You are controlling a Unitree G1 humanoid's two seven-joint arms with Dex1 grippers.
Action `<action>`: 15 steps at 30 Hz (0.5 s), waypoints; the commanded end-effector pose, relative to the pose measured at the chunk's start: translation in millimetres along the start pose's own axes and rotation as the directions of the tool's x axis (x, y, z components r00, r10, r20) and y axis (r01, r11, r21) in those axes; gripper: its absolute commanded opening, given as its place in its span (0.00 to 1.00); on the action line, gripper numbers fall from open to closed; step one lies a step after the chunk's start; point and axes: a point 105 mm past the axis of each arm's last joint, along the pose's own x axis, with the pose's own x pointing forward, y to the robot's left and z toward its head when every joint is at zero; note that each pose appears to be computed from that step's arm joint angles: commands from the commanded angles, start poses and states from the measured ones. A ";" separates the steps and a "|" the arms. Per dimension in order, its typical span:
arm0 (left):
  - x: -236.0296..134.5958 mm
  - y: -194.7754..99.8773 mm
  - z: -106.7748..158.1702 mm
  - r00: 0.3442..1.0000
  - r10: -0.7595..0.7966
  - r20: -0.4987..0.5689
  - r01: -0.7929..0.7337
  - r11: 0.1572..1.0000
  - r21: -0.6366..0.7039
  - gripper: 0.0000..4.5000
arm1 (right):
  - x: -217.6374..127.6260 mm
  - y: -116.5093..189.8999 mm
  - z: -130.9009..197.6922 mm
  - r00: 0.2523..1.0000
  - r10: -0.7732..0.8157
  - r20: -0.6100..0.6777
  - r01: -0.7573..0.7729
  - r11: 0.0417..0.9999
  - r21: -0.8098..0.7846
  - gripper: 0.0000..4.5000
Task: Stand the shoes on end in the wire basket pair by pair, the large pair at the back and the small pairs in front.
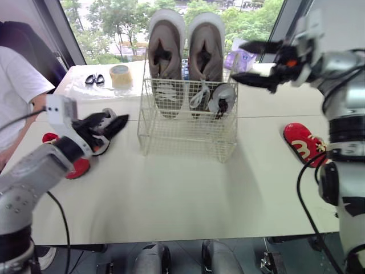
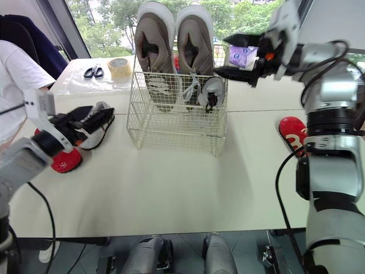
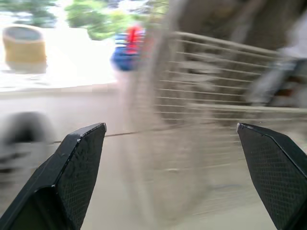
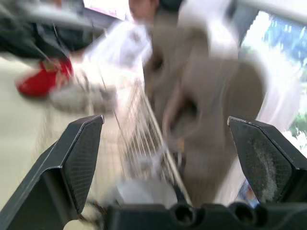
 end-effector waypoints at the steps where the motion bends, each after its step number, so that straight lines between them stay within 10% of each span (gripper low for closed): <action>1: -0.8 8.3 25.3 0.999 -0.023 0.033 0.024 1.000 -0.007 1.00 | -2.7 18.5 38.0 0.994 0.024 0.104 -0.025 1.000 0.003 0.99; 8: 30.4 63.3 23.4 0.944 0.147 -0.295 -0.105 0.983 0.154 1.00 | 18.0 97.8 -3.2 0.942 0.299 -0.154 -0.290 0.954 0.081 0.99; 15: 72.6 105.2 29.4 0.897 0.233 -0.375 -0.138 0.955 0.263 1.00 | 22.5 130.2 -25.9 0.927 0.330 -0.180 -0.311 0.942 0.125 0.99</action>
